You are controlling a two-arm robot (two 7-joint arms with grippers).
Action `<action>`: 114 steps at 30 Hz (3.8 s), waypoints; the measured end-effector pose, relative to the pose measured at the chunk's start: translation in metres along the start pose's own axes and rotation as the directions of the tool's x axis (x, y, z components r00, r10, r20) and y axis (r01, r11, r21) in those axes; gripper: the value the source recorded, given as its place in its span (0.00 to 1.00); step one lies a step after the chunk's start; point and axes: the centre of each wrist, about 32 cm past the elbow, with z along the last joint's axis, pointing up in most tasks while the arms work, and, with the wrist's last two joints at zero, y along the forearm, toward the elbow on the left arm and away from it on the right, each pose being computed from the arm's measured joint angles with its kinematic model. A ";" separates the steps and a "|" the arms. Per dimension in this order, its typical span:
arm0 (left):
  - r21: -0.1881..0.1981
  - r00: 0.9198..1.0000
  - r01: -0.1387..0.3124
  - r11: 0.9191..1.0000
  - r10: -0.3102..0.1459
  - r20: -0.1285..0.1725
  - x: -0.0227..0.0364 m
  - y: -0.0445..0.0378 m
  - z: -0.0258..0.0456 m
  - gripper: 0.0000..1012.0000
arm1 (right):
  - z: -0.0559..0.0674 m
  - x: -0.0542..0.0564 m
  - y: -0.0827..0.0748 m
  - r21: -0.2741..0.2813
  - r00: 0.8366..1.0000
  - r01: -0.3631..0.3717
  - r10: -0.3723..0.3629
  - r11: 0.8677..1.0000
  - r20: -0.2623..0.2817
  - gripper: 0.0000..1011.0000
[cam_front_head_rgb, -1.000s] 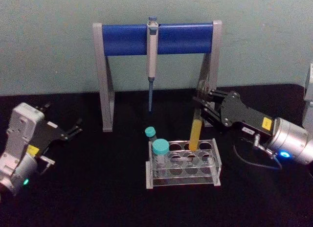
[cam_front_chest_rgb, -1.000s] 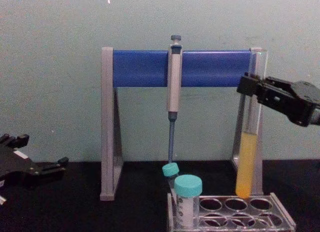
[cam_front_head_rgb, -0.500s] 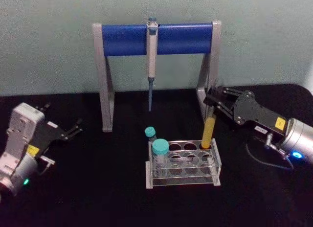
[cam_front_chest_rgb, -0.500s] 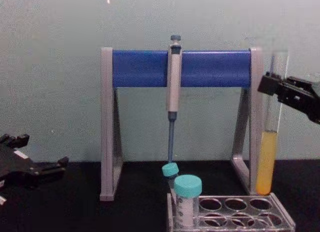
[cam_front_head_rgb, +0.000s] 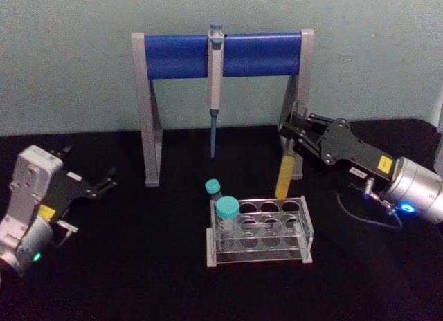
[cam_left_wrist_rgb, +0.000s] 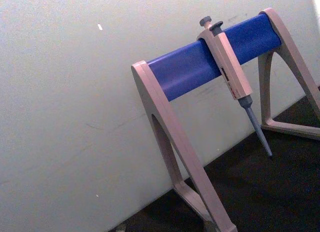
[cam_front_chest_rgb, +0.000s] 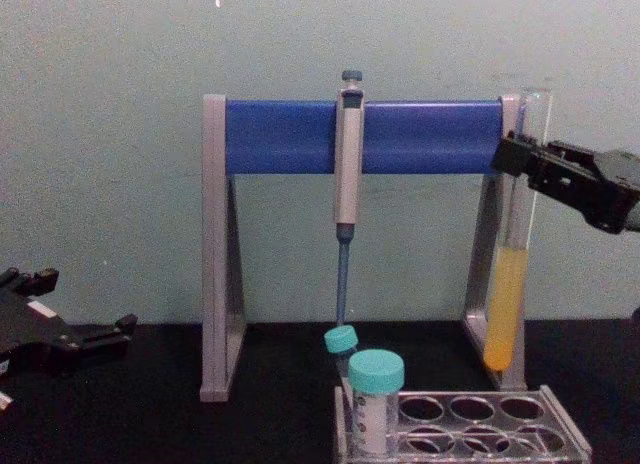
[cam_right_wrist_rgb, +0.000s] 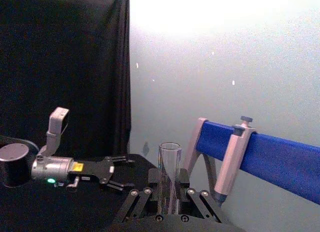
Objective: Pick up the test tube from the test tube rack, shake it, then place it back into the test tube rack.
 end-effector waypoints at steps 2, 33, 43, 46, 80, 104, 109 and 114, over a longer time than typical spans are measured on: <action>0.000 1.000 0.000 1.000 0.000 0.000 0.0000 0.0000 0.0000 0.99 | 0.000 -0.001 0.001 0.002 1.000 -0.009 0.009 1.000 -0.004 0.23; 0.000 1.000 0.000 1.000 0.000 0.000 0.0000 0.0000 0.0000 0.99 | 0.013 -0.006 -0.024 -0.040 0.998 0.050 -0.049 0.998 0.036 0.23; 0.000 1.000 0.000 1.000 0.000 0.000 0.0000 0.0000 0.0000 0.99 | 0.010 0.002 -0.010 -0.034 0.999 0.022 -0.021 0.999 0.034 0.23; 0.000 1.000 0.000 1.000 0.000 0.000 0.0000 0.0000 0.0000 0.99 | 0.009 0.002 -0.007 -0.031 1.000 0.006 -0.005 1.000 0.023 0.23; 0.000 1.000 0.000 1.000 0.000 0.000 0.0000 0.0000 0.0000 0.99 | 0.013 -0.012 -0.018 -0.058 1.000 0.013 -0.013 0.998 0.007 0.23; 0.000 1.000 0.000 1.000 0.000 0.000 0.0000 0.0000 0.0000 0.99 | -0.001 -0.015 -0.021 -0.094 0.999 0.013 -0.017 0.995 -0.041 0.23; 0.000 1.000 0.000 1.000 0.000 0.000 0.0000 0.0000 0.0000 0.99 | -0.005 -0.016 -0.023 -0.108 0.999 0.019 -0.024 0.994 -0.046 0.23; 0.000 1.000 0.000 1.000 0.000 0.000 0.0000 0.0000 0.0000 0.99 | -0.008 -0.016 -0.024 -0.120 0.998 0.024 -0.030 0.993 -0.049 0.23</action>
